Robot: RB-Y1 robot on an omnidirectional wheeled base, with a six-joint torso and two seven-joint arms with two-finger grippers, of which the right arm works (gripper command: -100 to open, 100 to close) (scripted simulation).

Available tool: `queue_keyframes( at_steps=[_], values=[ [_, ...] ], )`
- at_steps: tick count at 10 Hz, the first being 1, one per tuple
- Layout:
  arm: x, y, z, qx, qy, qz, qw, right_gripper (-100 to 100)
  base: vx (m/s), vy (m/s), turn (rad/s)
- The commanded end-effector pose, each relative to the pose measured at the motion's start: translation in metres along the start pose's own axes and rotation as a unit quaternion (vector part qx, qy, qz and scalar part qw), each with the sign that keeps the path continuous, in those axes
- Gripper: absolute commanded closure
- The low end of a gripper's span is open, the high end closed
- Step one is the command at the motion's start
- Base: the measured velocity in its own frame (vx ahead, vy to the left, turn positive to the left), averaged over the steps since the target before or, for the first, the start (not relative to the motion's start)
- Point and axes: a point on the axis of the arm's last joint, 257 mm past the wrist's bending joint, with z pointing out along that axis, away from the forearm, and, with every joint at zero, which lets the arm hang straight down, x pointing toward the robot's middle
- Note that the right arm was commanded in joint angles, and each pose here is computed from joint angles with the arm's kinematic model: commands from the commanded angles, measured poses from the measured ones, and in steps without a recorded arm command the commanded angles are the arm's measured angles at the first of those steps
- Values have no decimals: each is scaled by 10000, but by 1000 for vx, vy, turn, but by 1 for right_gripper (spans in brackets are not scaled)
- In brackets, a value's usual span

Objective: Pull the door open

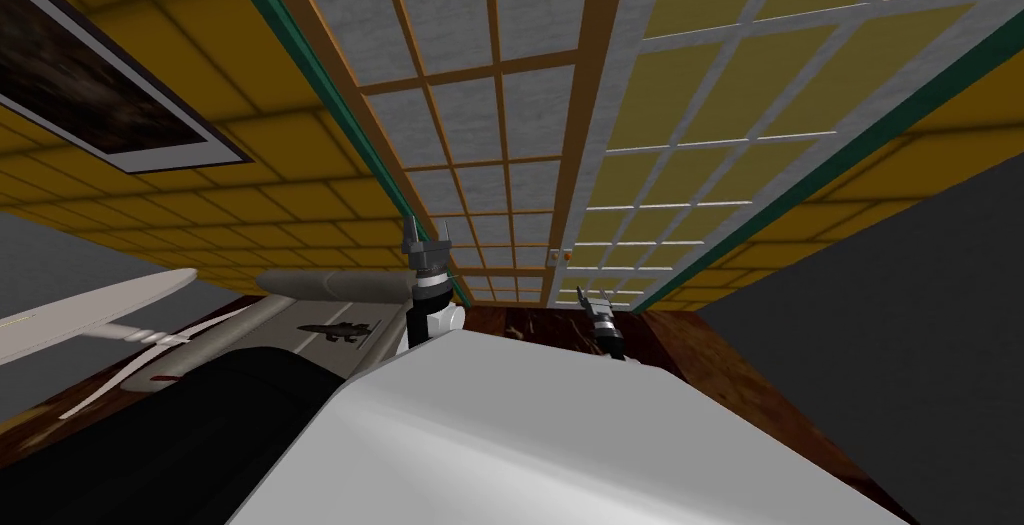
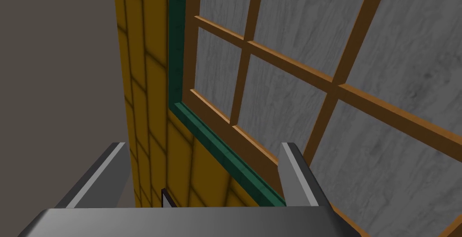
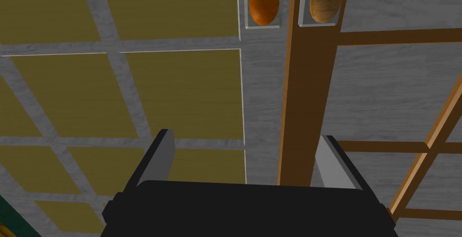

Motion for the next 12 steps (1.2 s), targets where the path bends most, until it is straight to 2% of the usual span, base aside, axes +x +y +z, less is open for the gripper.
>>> queue_keyframes(
  at_steps=[1,4,9,10,11,12],
  values=[
    [86,39,-11,-16,72,-97,9999,-100,72,-15,40],
    [266,140,-54,-61,237,-284,9993,-100,100,-11,53],
    [413,268,-81,-125,365,-429,9983,-100,105,-26,30],
    [399,250,-77,-113,357,-403,9985,-100,35,-17,9],
    [472,59,-190,-2,476,-500,9976,-100,-93,32,13],
    [498,-32,-238,56,525,-537,9972,-100,-155,60,12]
  ],
)
